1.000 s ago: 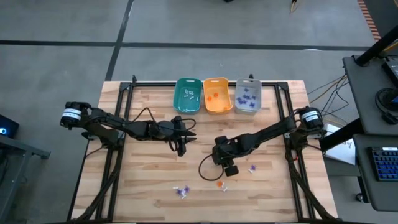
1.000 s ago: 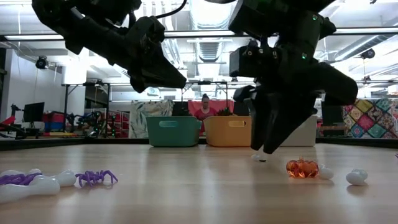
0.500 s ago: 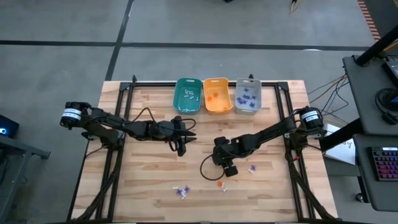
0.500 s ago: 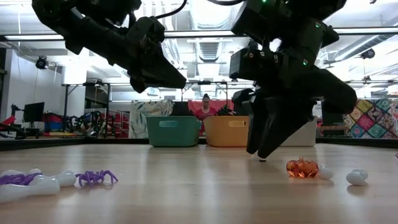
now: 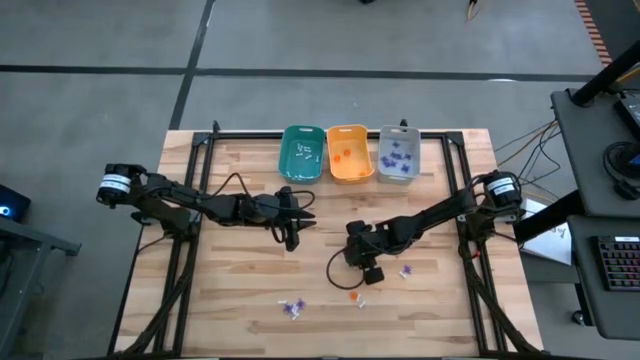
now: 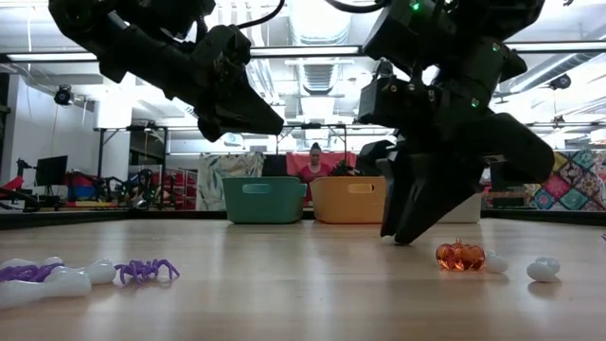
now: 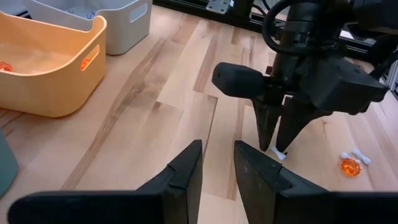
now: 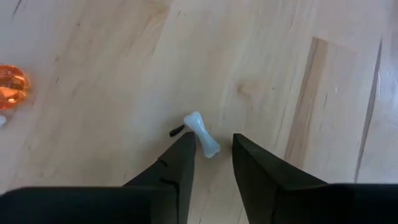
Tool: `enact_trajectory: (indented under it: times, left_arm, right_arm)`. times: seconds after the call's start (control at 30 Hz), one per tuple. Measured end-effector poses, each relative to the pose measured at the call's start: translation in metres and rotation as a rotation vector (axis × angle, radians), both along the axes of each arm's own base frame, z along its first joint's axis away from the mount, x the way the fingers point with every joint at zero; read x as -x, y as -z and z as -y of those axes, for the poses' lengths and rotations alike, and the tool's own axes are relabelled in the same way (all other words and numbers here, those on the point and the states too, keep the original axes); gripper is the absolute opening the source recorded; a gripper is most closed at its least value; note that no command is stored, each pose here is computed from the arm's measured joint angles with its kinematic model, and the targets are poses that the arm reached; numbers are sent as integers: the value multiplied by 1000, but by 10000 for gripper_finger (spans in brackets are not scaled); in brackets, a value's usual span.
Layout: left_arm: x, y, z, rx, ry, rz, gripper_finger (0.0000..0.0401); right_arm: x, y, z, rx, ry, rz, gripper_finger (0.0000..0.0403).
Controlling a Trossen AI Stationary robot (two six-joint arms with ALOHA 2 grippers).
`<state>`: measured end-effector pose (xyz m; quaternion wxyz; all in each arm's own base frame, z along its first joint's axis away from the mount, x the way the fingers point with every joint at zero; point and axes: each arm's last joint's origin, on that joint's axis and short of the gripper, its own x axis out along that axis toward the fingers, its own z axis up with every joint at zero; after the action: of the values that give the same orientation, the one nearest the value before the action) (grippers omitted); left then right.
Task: Sort Halloween decoration
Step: Put the white bone toy into the blue bin
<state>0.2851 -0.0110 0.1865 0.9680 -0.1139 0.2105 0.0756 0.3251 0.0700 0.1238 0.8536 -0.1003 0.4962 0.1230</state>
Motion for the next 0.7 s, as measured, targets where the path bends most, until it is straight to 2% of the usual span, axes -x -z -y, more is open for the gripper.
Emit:
enact_trajectory:
  times: [0.4,0.7]
  left_arm:
    - [0,0,0,13,-6,2,75]
    - [0,-7,2,60,-18,51,75]
  right_arm:
    - [-1,0,-1,-24,-24,8,14]
    - [-4,-5,0,-34,-21,29,9]
